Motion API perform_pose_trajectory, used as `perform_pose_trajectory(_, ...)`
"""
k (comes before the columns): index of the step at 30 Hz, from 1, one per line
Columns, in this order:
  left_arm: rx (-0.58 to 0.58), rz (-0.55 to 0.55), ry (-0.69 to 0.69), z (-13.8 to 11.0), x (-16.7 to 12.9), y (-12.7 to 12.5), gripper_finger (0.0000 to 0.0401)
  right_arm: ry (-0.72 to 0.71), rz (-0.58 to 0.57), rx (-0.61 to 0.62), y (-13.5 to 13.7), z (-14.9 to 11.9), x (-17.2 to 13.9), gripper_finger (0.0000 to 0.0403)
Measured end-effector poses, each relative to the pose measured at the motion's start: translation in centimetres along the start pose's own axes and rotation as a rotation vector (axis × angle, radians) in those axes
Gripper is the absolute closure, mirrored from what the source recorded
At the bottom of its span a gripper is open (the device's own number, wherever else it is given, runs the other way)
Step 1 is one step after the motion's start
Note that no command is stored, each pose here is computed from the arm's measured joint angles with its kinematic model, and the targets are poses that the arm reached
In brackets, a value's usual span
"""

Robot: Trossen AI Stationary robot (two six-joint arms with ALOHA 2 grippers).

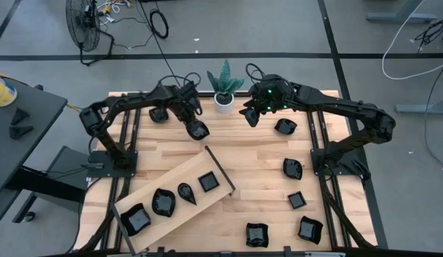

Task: Pick & Place Mini shaped plates
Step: Stack the black leaf shaped plate on top of the black leaf shaped plate on the shelf

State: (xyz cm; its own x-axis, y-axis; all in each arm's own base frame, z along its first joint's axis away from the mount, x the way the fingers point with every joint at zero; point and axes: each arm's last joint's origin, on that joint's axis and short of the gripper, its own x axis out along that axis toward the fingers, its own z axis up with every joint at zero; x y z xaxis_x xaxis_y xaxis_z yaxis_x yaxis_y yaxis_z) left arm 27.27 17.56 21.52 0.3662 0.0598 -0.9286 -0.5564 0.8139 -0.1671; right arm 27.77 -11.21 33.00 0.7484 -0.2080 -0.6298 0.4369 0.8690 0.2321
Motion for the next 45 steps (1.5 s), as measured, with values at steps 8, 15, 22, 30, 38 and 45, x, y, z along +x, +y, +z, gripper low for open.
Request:
perform_pose_trajectory(8, 0.097, 0.018, -0.053, 1.9, -5.8, -1.0, 0.0400, 0.000, 0.000, 0.000, 0.0, 0.0, 0.0, 0.0199)
perform_pose_trajectory(15, 0.206, 0.018, -0.091, 2.5, -11.6, -2.1, 0.0400, 0.000, 0.000, 0.000, 0.0, 0.0, 0.0, 0.0199)
perform_pose_trajectory(22, 0.271, 0.009, -0.177, 1.8, -16.4, -3.7, 0.0400, 0.002, 0.007, 0.000, 0.0, 0.0, 0.0, 0.0199)
perform_pose_trajectory(30, 0.345, -0.119, -0.243, -0.4, -19.1, -6.6, 0.0400, 0.016, 0.077, -0.006, 0.5, -0.1, -0.1, 0.0207)
perform_pose_trajectory(38, 0.462, -0.214, -0.160, -3.0, -19.8, -10.2, 0.0400, 0.028, 0.116, -0.038, 1.4, -0.5, -1.7, 0.0284)
perform_pose_trajectory(45, 0.600, -0.293, -0.044, -5.4, -19.6, -13.6, 0.0400, 0.009, 0.138, -0.120, 2.0, -0.7, -3.6, 0.0358)
